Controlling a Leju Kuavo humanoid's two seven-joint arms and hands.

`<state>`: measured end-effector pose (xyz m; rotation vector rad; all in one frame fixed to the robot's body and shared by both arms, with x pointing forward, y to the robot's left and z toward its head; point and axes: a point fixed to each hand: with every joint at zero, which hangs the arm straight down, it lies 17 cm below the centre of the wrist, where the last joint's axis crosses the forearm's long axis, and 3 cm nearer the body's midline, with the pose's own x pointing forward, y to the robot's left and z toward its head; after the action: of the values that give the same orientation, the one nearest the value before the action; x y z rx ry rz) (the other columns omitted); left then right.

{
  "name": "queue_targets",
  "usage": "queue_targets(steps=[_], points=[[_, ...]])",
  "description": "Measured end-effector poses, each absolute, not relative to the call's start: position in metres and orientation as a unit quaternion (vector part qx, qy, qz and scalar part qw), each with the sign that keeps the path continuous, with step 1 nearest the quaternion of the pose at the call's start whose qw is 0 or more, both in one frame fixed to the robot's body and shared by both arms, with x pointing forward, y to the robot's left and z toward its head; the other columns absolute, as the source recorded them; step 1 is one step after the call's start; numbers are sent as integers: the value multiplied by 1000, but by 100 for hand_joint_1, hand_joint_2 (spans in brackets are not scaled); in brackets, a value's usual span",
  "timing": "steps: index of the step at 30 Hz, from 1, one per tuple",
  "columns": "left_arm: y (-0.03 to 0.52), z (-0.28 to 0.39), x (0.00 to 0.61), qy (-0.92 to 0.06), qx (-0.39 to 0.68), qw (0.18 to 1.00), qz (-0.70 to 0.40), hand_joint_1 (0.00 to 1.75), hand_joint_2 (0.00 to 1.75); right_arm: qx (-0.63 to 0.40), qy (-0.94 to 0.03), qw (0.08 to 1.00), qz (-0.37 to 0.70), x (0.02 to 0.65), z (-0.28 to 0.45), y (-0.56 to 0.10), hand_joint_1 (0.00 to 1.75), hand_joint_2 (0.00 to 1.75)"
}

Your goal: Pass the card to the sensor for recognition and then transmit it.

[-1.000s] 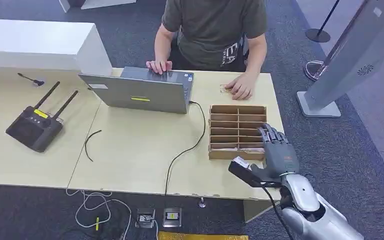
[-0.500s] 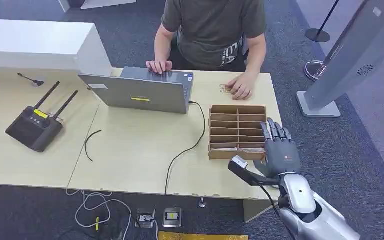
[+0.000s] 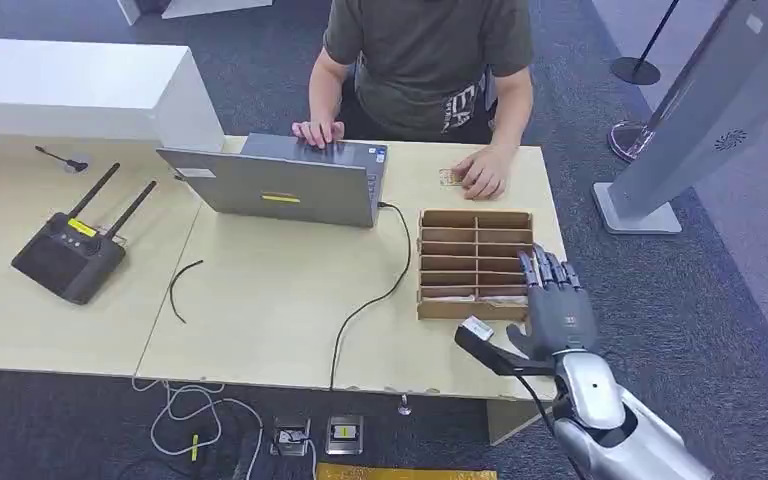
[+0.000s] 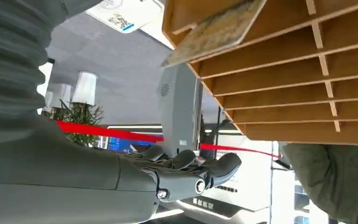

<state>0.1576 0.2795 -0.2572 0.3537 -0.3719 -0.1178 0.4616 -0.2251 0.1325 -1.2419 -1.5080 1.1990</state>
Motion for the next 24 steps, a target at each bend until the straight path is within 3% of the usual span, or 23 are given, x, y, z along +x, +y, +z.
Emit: queue_targets(steps=[24], points=[[279, -257, 159, -184, 172, 966, -55, 0, 0, -487, -581, 442, 479, 459, 109, -232, 0, 175]])
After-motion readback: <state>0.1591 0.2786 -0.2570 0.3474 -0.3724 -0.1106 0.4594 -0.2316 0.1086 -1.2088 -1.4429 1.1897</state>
